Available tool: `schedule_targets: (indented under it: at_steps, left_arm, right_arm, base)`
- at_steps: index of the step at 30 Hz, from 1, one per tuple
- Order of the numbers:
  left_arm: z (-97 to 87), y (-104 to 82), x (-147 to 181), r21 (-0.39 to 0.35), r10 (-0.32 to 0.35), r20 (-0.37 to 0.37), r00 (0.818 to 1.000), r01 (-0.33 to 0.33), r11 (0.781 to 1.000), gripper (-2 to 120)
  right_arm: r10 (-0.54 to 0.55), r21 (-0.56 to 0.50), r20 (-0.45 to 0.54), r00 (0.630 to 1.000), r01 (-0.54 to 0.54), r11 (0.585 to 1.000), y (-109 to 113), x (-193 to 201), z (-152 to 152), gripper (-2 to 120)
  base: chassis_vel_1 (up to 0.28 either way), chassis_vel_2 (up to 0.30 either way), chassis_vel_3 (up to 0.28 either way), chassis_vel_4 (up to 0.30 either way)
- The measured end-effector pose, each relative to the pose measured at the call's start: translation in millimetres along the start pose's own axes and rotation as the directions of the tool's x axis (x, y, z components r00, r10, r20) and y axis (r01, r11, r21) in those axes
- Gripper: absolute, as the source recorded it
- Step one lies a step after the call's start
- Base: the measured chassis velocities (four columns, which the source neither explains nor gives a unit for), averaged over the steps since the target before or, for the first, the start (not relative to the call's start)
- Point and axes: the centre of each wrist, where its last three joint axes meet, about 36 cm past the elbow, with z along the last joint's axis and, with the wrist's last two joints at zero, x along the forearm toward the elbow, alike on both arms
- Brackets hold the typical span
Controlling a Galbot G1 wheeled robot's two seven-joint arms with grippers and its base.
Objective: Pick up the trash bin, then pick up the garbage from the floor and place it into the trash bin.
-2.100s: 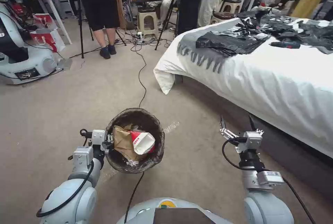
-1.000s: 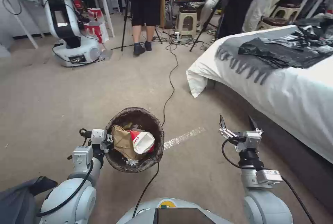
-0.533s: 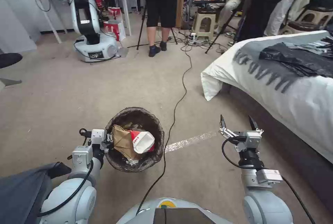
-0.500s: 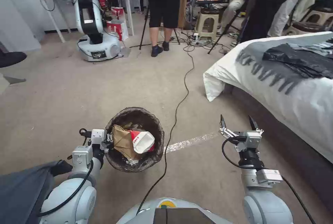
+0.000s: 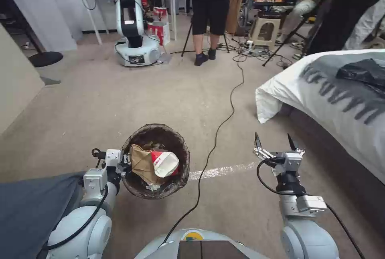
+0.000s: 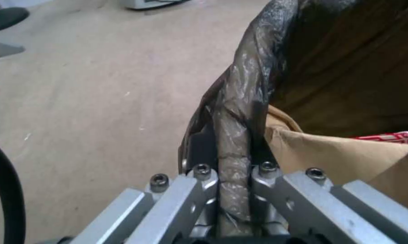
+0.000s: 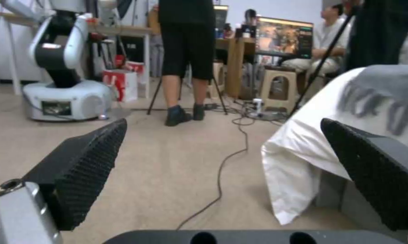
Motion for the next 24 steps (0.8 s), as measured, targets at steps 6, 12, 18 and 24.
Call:
schedule_targets:
  at_steps: [6,12,18,24]
  left_arm:
    - [-0.1,0.0,0.0,-0.001,0.000,0.001,1.000,0.000,1.000,2]
    - [0.0,0.0,0.0,-0.003,0.000,0.002,1.000,0.000,1.000,2]
    - [0.1,0.0,0.1,-0.004,0.007,0.017,1.000,-0.007,1.000,2]
    - [0.0,0.3,0.0,-0.010,0.022,0.035,0.999,-0.022,1.000,2]
  right_arm:
    - [0.001,-0.001,0.000,1.000,-0.001,1.000,0.3,0.1,-0.3,100]
    - [-0.001,-0.004,-0.001,1.000,0.001,1.000,1.0,0.5,-0.4,100]
    - [-0.002,-0.005,-0.001,1.000,0.002,1.000,1.6,0.5,-0.3,100]
    - [-0.001,-0.006,-0.001,1.000,0.001,1.000,2.5,-0.2,-1.2,100]
  base:
    - [0.057,0.070,0.064,0.068]
    - [0.046,0.069,0.050,0.059]
    - [0.000,0.000,0.000,0.000]
    - [0.000,0.000,0.000,0.000]
